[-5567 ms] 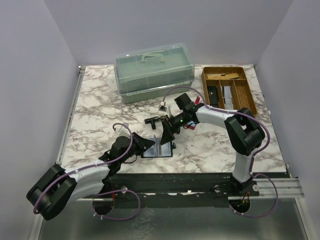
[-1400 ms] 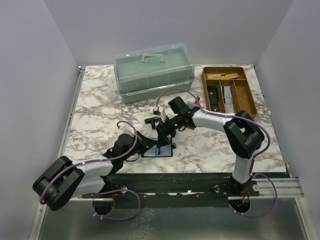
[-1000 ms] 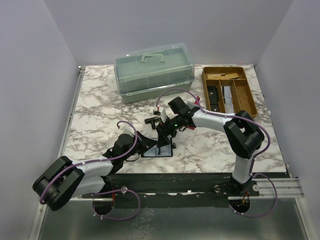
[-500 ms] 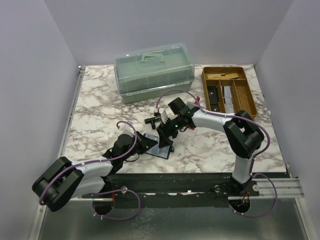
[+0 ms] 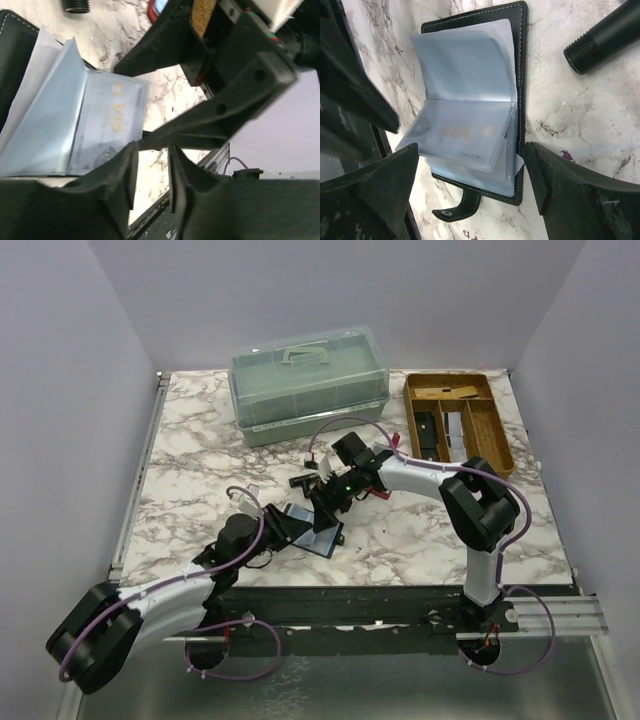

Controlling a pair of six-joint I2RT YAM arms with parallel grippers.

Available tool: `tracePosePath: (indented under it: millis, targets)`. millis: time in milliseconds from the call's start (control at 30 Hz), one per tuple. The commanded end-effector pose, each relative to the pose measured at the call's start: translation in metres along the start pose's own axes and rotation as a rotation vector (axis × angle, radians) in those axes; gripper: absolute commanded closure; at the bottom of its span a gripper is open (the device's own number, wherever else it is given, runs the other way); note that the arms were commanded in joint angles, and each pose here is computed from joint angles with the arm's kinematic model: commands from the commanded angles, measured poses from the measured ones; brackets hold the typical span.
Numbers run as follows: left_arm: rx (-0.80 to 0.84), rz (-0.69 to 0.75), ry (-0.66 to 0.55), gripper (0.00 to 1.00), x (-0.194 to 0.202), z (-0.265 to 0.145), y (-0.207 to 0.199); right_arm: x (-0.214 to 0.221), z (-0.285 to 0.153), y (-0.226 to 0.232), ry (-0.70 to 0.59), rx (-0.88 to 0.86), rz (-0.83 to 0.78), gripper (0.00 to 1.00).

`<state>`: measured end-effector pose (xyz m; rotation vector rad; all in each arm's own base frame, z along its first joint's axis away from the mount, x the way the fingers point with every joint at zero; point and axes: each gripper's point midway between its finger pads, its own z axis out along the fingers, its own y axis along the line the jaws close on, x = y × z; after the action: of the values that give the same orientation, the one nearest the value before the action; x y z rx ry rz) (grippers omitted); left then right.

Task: Take the credit cards out of the card holder
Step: Remove the credit card from the card holder.

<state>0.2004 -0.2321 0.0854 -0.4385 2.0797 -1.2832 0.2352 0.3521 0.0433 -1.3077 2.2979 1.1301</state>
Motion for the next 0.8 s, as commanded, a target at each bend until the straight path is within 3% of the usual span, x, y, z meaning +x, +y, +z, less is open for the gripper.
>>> tracePosePath:
  millis: [0,100,167,567,767]
  targets:
    - [-0.024,0.112,-0.023,0.56,-0.006,-0.016,0.003,-0.005,0.005,-0.008,0.002,0.039,0.007,0.08]
    - [-0.066,0.155,-0.055,0.41,-0.015,-0.027,0.004,-0.009,0.005,-0.011,0.001,0.053,-0.002,0.08]
    - [-0.095,0.166,-0.052,0.38,-0.015,-0.033,0.007,-0.008,0.006,-0.014,0.008,0.057,-0.003,0.08]
    - [-0.28,0.211,0.109,0.38,0.006,-0.034,0.039,-0.024,0.013,-0.022,0.013,0.06,0.002,0.08]
    - [-0.272,0.323,0.156,0.39,0.009,-0.024,0.027,-0.034,-0.02,-0.017,-0.062,0.029,0.003,0.08]
